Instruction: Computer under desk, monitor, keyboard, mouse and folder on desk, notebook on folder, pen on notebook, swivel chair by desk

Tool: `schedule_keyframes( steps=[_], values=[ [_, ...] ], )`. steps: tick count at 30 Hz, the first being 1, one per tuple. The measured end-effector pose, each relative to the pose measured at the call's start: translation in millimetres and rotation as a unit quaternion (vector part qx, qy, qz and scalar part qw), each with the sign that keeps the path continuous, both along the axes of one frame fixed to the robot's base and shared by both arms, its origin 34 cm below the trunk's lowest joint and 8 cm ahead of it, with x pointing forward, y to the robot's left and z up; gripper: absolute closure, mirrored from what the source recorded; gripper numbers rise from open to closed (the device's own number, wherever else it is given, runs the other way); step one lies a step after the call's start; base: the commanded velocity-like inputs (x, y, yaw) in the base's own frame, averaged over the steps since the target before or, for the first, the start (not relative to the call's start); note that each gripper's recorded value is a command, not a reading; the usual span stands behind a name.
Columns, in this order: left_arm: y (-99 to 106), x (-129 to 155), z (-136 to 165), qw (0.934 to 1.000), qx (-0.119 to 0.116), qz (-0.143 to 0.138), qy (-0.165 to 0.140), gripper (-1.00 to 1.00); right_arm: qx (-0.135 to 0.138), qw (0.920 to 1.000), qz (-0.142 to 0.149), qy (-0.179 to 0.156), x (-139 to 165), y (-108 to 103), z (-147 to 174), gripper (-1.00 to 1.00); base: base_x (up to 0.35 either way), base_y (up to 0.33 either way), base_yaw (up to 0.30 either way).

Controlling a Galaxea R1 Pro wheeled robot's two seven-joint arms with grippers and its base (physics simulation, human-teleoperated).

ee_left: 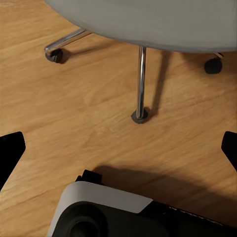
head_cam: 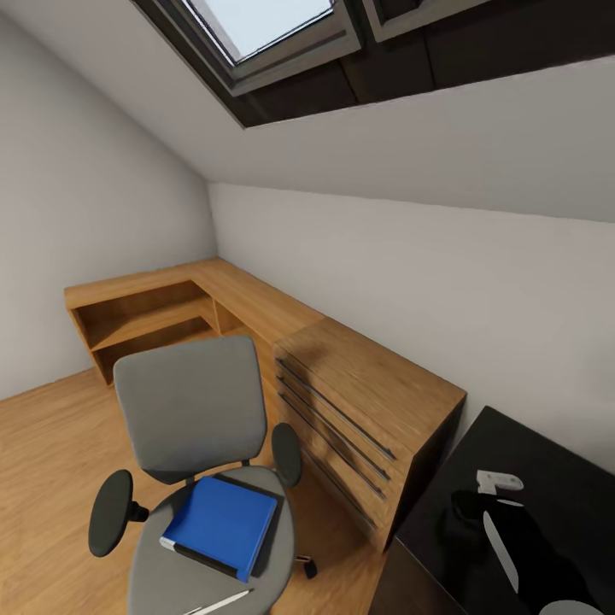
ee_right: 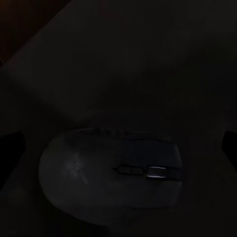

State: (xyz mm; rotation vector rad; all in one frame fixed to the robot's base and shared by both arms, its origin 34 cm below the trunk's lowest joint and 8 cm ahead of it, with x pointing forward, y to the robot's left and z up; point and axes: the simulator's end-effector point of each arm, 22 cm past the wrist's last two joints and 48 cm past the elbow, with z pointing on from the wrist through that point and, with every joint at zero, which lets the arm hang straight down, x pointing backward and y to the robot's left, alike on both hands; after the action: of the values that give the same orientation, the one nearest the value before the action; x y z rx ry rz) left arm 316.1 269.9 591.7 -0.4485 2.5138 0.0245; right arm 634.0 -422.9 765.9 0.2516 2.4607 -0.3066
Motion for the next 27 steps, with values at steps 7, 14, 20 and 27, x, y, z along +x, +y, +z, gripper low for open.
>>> schedule_keyframes(
  steps=[7,14,20,27],
  values=[
    [0.1,0.0,0.0,1.0000,0.000,0.000,0.000,-1.00,0.001,1.0000,0.000,0.001,-0.4,0.3,-0.6,-1.00,0.000,0.000,0.000],
    [0.1,-0.1,0.0,1.0000,0.000,0.000,0.000,-1.00,0.001,1.0000,0.000,0.001,-0.6,0.3,-0.9,-1.00,0.000,0.000,0.000],
    [0.2,0.1,0.0,1.0000,0.000,0.000,0.000,-1.00,0.001,1.0000,0.000,0.002,-0.9,0.4,-1.3,-1.00,0.000,0.000,0.000],
    [0.1,0.4,-2.3,1.0000,0.000,0.000,0.000,-1.00,0.001,1.0000,0.000,0.002,-0.6,0.4,-3.7,-1.00,0.000,0.000,0.000]
  ],
)
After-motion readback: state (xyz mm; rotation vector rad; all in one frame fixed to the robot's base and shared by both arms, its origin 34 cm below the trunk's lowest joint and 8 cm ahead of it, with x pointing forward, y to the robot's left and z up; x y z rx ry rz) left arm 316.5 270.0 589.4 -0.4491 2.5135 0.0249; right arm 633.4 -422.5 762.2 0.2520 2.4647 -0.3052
